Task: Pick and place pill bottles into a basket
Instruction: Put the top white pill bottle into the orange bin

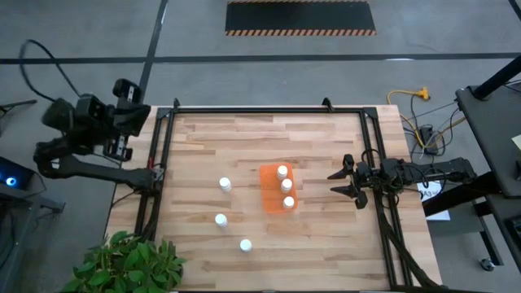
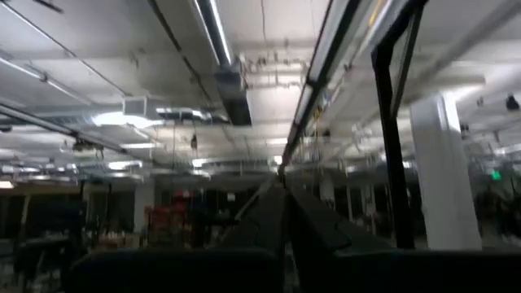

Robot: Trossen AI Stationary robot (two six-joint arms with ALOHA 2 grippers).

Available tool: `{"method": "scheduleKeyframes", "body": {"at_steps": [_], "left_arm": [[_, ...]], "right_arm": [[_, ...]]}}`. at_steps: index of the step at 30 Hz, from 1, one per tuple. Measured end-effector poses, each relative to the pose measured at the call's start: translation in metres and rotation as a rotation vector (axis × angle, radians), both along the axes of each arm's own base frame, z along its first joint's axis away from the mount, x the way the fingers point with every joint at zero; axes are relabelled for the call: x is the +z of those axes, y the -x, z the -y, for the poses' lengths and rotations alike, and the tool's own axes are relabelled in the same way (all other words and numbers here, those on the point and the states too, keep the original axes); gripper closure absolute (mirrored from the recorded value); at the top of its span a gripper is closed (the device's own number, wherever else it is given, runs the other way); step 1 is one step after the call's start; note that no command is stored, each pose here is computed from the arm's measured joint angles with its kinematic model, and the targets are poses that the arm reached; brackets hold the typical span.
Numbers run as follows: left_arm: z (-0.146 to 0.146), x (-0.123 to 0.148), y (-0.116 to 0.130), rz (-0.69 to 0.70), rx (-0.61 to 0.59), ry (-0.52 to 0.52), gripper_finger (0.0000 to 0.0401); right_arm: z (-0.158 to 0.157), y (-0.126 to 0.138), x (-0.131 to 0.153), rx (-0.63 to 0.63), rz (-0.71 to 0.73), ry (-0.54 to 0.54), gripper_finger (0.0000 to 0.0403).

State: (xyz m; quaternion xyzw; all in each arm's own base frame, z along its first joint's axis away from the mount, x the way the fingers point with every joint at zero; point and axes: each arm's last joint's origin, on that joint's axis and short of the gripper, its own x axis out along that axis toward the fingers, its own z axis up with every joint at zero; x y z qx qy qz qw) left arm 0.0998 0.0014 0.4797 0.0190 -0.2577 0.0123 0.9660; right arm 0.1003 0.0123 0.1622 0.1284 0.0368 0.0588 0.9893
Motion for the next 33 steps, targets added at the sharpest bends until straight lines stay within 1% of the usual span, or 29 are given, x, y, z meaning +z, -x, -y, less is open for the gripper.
{"method": "scheduleKeyframes", "body": {"at_steps": [5, 9, 13, 16, 18, 21, 25, 29, 31, 33], "left_arm": [[0.001, 0.029, 0.002, -0.183, -0.006, -0.043, 0.0401], [0.001, 0.044, 0.005, -0.328, -0.004, -0.058, 0.0401], [0.001, 0.050, 0.005, -0.460, -0.010, -0.056, 0.0401], [0.001, 0.051, 0.002, -0.555, -0.016, -0.048, 0.0401], [0.001, 0.050, -0.002, -0.626, -0.040, -0.050, 0.0401], [0.003, 0.045, -0.017, -0.744, -0.089, -0.051, 0.0401], [0.003, 0.037, -0.043, -0.923, -0.115, -0.017, 0.0401], [0.003, 0.027, -0.066, -1.139, -0.134, -0.002, 0.0401], [0.003, 0.018, -0.080, -1.269, -0.136, 0.000, 0.0401], [0.002, 0.012, -0.088, -1.372, -0.126, 0.006, 0.0401]], "right_arm": [[0.000, 0.000, 0.000, 0.000, 0.000, 0.000, 0.0209], [0.000, 0.000, 0.000, 0.000, 0.000, 0.000, 0.0209], [0.000, 0.000, 0.000, 0.000, 0.000, 0.000, 0.0209], [0.000, 0.000, 0.000, 0.000, 0.000, 0.000, 0.0209], [0.000, 0.000, 0.000, 0.000, 0.000, 0.000, 0.0209], [0.000, 0.000, 0.000, 0.000, 0.000, 0.000, 0.0209], [0.000, 0.000, 0.000, 0.000, 0.000, 0.000, 0.0209], [0.000, 0.000, 0.000, 0.000, 0.000, 0.000, 0.0209], [0.000, 0.000, 0.000, 0.000, 0.000, 0.000, 0.0209], [0.000, 0.000, 0.000, 0.000, 0.000, 0.000, 0.0209]]}}
